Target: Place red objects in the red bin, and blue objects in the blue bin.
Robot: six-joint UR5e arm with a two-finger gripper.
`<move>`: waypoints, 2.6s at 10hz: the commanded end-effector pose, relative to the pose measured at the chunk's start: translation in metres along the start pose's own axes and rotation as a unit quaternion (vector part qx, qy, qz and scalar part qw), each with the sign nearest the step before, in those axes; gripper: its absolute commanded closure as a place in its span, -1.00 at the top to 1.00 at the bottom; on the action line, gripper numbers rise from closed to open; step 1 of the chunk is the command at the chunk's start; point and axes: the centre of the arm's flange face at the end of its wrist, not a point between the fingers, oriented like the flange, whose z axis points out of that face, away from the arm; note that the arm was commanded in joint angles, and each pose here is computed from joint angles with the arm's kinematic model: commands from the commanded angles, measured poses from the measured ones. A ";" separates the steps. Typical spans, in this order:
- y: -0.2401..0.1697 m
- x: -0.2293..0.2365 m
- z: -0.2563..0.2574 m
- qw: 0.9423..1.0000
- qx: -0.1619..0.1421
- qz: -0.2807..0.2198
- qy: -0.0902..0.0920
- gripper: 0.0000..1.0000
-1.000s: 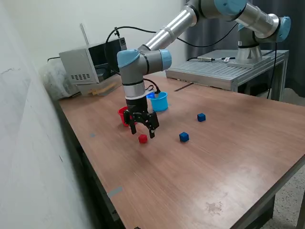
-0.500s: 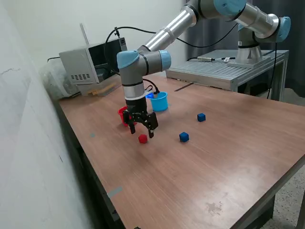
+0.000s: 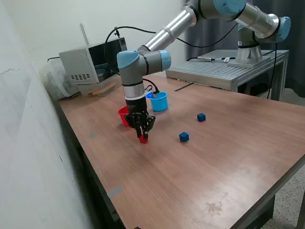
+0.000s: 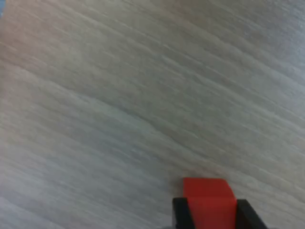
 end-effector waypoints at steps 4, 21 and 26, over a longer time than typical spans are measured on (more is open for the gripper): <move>-0.003 -0.005 -0.044 1.000 -0.009 0.010 -0.019 -1.00; -0.099 -0.146 -0.103 0.979 0.018 0.194 -0.060 1.00; -0.088 -0.119 -0.120 0.976 0.019 0.208 -0.056 1.00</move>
